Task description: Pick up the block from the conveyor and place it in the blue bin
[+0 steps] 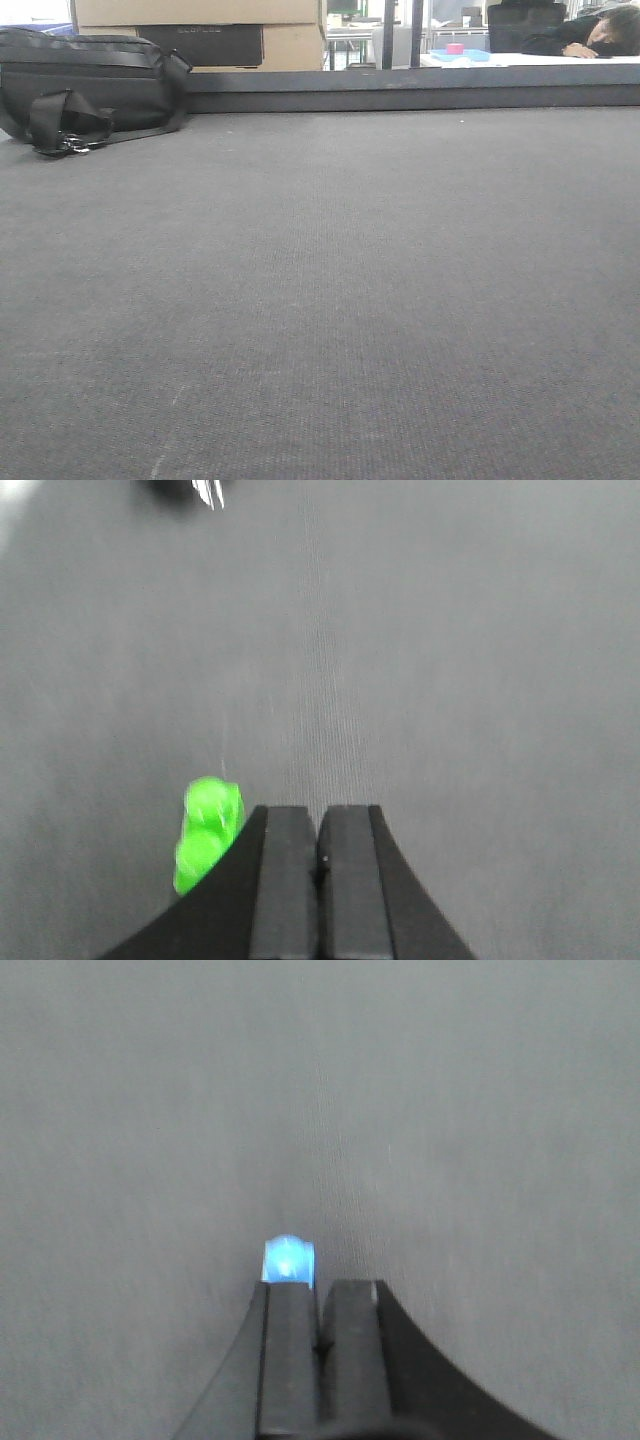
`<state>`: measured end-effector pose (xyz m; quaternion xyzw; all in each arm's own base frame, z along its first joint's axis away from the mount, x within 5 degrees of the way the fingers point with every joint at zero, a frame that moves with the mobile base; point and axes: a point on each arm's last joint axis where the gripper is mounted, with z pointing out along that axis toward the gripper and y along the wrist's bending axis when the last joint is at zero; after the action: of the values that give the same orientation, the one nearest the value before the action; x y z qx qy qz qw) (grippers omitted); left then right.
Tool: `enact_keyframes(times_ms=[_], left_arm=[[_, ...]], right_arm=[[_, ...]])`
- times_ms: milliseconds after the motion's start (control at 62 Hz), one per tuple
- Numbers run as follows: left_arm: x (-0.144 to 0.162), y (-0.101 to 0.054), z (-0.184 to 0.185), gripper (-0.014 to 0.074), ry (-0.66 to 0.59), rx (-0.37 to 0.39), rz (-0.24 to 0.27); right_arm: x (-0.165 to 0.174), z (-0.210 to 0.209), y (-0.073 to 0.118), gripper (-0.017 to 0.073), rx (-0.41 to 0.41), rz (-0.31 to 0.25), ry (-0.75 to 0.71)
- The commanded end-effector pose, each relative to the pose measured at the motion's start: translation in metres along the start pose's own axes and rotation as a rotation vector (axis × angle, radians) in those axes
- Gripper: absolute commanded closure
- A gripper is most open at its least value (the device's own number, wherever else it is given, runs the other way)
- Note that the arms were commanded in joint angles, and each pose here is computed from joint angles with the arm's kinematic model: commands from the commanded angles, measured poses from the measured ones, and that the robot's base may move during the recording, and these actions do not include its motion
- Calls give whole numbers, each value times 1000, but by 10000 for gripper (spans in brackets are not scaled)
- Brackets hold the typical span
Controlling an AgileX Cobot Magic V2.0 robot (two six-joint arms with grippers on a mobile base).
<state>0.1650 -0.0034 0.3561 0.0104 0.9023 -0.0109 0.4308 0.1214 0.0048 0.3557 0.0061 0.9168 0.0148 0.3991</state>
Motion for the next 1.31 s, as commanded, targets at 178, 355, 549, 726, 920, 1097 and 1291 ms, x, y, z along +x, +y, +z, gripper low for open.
enact_keyframes(times_ms=[178,355,549,726,920,1097,1291], left_arm=[[-43,0,46,705,175,14,-19],[-44,0,68,705,233,22,-28],[-43,0,75,705,259,22,-29],[-43,0,75,705,259,22,-29],[-43,0,75,705,258,23,-30],[-43,0,75,705,258,29,-36],[-43,-2,76,705,258,40,-47]], right_arm=[[-28,51,2,721,6,-7,211],[-28,92,3,721,9,-3,370],[-41,132,4,713,27,8,525],[-41,161,4,659,35,15,582],[-35,178,4,354,38,15,632],[-24,196,4,51,31,27,691],[-4,220,7,86,9,63,713]])
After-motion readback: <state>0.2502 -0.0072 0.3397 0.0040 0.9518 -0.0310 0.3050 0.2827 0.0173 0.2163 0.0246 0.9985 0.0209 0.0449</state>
